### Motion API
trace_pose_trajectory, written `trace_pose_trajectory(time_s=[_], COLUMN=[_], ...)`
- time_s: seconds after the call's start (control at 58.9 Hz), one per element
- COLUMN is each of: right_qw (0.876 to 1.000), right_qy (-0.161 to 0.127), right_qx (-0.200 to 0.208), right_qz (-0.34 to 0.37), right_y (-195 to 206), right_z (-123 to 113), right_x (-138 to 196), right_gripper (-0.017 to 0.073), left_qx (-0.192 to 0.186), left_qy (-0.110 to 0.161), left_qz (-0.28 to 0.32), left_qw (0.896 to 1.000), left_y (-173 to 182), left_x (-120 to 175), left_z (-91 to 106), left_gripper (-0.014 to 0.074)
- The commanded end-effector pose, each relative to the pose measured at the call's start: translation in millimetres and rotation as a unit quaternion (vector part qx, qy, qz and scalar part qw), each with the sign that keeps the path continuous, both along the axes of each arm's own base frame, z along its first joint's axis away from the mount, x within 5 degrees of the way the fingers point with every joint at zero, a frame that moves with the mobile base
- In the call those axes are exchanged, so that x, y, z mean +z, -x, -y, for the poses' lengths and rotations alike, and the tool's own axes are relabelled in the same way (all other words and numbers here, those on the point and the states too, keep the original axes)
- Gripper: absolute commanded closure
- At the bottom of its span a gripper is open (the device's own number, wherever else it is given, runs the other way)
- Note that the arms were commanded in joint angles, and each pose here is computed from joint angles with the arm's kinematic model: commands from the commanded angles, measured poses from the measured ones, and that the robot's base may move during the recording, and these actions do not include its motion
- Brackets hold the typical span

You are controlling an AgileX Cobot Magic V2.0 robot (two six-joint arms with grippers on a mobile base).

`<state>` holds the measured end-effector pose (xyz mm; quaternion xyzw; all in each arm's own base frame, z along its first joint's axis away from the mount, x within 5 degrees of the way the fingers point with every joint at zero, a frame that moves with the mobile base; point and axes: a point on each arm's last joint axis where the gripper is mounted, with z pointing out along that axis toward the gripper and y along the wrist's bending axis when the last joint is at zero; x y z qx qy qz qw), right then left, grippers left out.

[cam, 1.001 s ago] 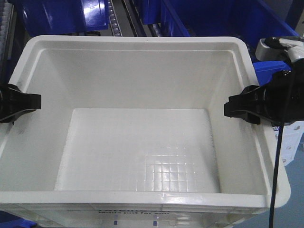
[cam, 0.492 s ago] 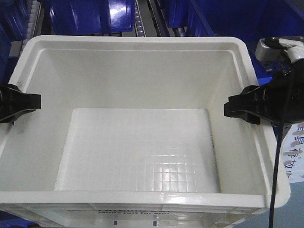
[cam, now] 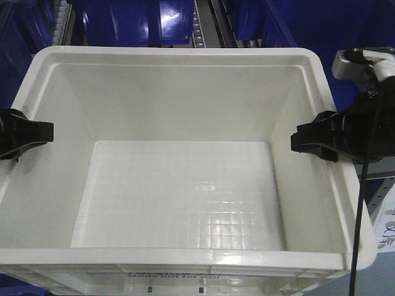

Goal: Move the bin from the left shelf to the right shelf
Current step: 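Hold the tote with both grippers while approaching the target shelf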

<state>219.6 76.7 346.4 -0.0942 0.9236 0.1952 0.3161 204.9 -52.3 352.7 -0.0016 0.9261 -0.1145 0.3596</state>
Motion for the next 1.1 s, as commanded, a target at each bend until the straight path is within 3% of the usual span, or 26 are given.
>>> trace_pose_trajectory(time_s=[0.0, 1.086], right_qw=[0.997, 0.997], right_qy=[-0.02, -0.02], right_qx=[0.002, 0.002], right_qz=[0.073, 0.073], right_y=[2.6, 2.6], right_z=[0.4, 0.4], right_x=[26.2, 26.2], right_gripper=[0.0564, 0.0564], left_qx=[-0.008, -0.008], left_qy=[0.01, 0.01], left_qz=[0.092, 0.092], left_qw=[0.996, 0.996], left_y=[-0.6, -0.6], left_x=[25.3, 25.3], left_z=[0.4, 0.4], left_gripper=[0.0599, 0.0599])
